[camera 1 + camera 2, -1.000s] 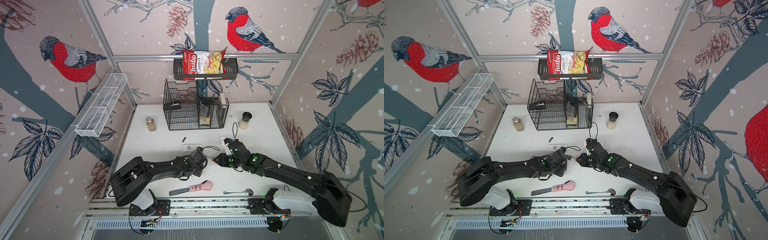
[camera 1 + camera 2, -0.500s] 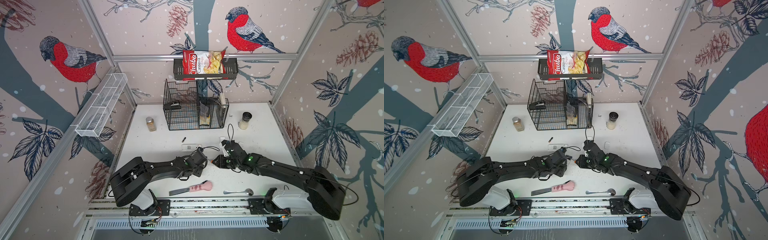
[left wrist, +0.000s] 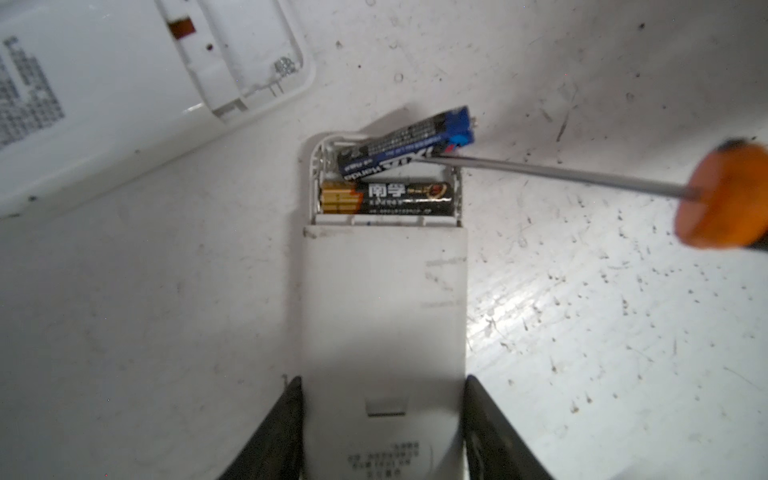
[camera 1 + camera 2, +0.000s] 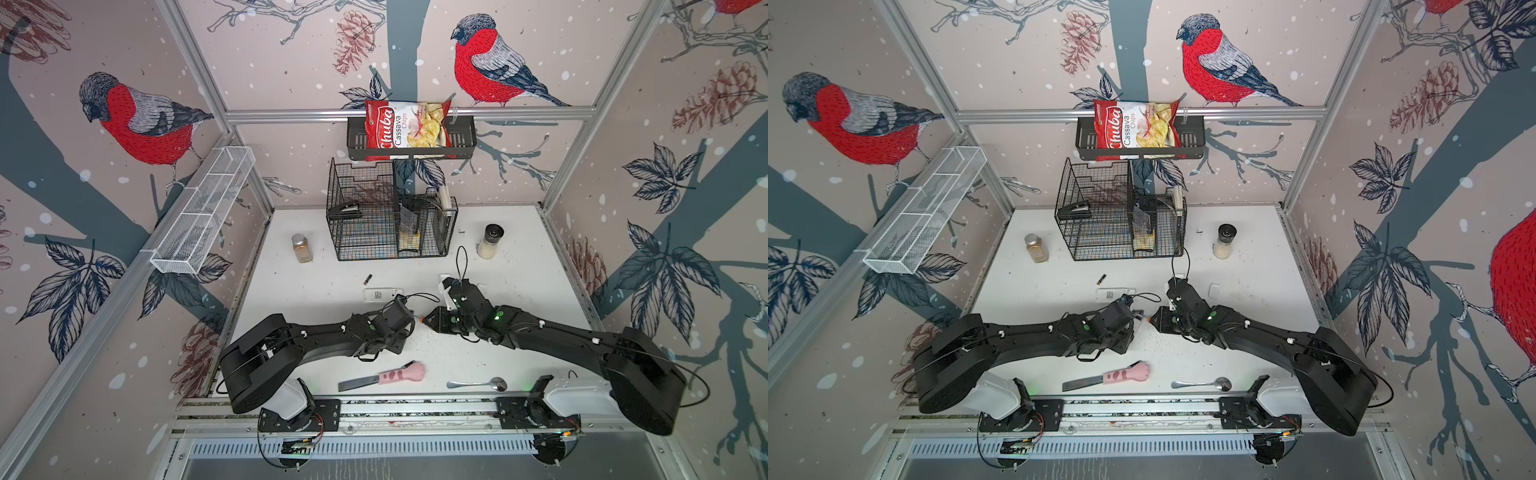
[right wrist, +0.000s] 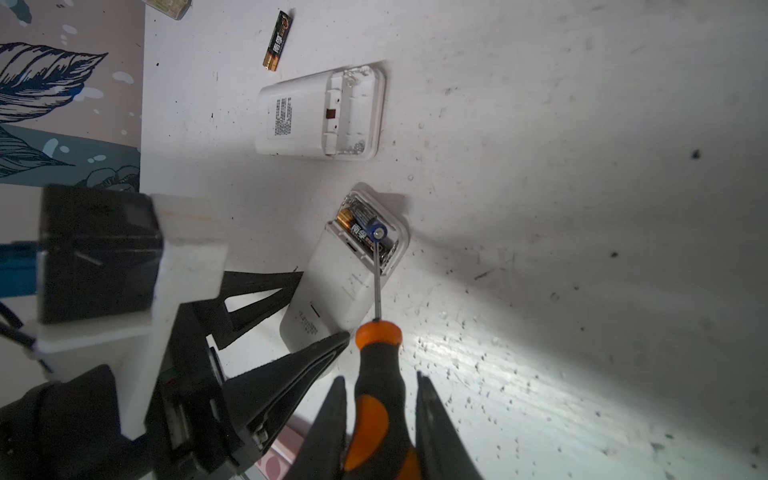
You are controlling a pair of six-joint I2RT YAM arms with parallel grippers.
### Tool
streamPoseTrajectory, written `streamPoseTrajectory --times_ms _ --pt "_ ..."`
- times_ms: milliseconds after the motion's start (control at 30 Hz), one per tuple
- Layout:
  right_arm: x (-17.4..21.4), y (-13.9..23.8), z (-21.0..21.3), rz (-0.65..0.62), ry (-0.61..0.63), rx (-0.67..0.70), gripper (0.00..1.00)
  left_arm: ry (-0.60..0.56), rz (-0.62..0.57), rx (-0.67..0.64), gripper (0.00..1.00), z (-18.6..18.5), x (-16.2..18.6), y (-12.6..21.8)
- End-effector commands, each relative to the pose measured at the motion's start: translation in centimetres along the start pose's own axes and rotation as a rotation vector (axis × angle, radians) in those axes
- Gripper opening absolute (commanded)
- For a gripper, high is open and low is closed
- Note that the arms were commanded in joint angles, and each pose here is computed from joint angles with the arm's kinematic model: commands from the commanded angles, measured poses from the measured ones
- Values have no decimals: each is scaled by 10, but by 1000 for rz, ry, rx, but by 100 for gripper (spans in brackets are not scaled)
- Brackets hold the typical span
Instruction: Unload the batteries from the remote control
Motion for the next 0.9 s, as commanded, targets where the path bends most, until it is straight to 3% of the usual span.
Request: streamPoseTrajectory --times_ms 0,600,867 --pt "-11 0 9 -43 10 -36 0 -6 194 86 51 -7 35 -1" --pt "-25 5 8 -79 19 -33 0 2 195 90 52 -7 38 -2" --pt "-8 11 0 -25 21 16 0 3 196 79 52 -6 38 -2"
Point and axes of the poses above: each gripper's point midway between its finger pads, its own y axis back along the fingers, its own z axis along the line the jaws close on, x = y × z, the point moved 5 cm from there along y, back along the fingers, and after that the axes turned 2 degrees about y, right-handed, at the moved point
